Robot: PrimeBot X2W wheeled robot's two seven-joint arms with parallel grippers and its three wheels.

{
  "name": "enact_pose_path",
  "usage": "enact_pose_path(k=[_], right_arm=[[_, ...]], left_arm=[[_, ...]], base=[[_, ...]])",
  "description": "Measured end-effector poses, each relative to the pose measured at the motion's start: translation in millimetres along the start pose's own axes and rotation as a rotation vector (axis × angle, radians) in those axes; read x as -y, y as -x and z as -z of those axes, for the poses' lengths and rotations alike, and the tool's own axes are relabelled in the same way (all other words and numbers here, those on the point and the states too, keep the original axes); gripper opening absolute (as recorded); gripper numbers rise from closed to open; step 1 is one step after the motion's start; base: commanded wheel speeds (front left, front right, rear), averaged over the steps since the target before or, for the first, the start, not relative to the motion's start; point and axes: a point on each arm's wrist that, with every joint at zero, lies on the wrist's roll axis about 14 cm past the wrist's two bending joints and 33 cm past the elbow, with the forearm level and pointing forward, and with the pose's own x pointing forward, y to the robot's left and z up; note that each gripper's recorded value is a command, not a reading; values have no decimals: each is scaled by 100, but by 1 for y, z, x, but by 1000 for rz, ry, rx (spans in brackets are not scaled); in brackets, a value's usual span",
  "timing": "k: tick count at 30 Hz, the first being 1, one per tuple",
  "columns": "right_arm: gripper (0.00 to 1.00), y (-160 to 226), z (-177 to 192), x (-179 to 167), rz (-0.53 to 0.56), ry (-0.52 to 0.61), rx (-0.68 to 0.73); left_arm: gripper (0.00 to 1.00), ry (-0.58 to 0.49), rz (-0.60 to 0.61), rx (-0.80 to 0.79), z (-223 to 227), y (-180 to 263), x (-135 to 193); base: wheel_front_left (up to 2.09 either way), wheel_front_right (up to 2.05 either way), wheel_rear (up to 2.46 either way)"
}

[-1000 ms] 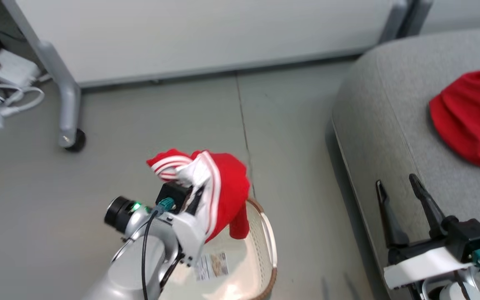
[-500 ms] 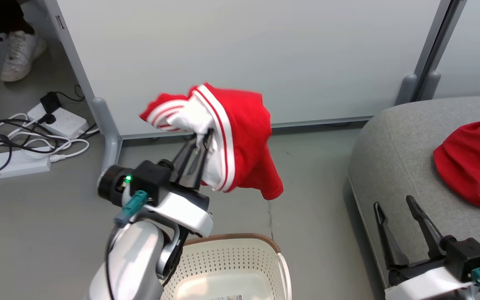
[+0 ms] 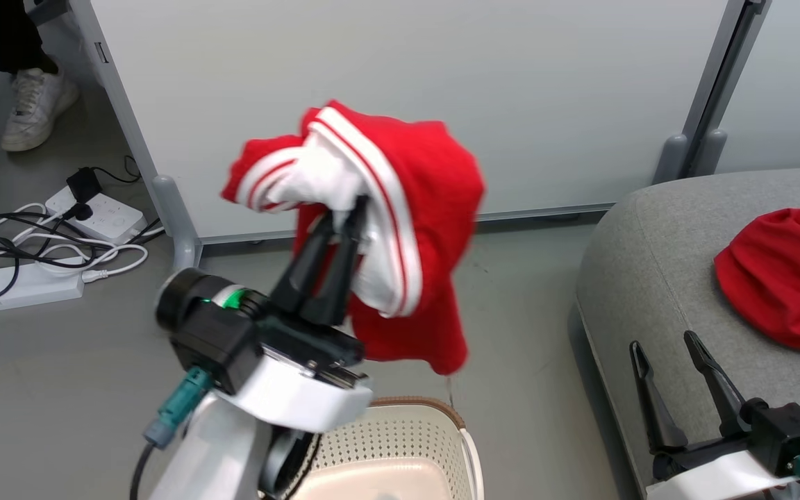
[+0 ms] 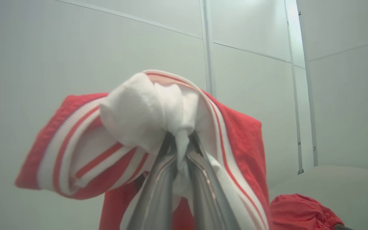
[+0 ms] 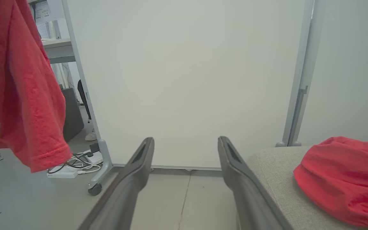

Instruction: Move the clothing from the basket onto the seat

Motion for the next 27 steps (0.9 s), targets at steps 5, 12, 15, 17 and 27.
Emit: enact_pose_path(k=[5, 12, 15, 17, 27], right_arm=[[100, 2, -1, 1, 6, -1, 2], [100, 3, -2, 3, 13, 0, 5], [100, 4, -1, 4, 20, -3, 3], [100, 5, 0, 5, 24, -6, 2], [100, 4, -1, 5, 28, -8, 4]], left_arm=[[0, 57, 84, 20, -6, 1, 30], [0, 126, 203, -38, 10, 12, 69], [0, 147, 221, -65, 19, 17, 76], [0, 162, 223, -73, 21, 18, 77], [0, 170, 222, -61, 18, 16, 75]], base=[[0, 0, 0], [0, 0, 0], [0, 0, 0], [0, 0, 0], [0, 0, 0]])
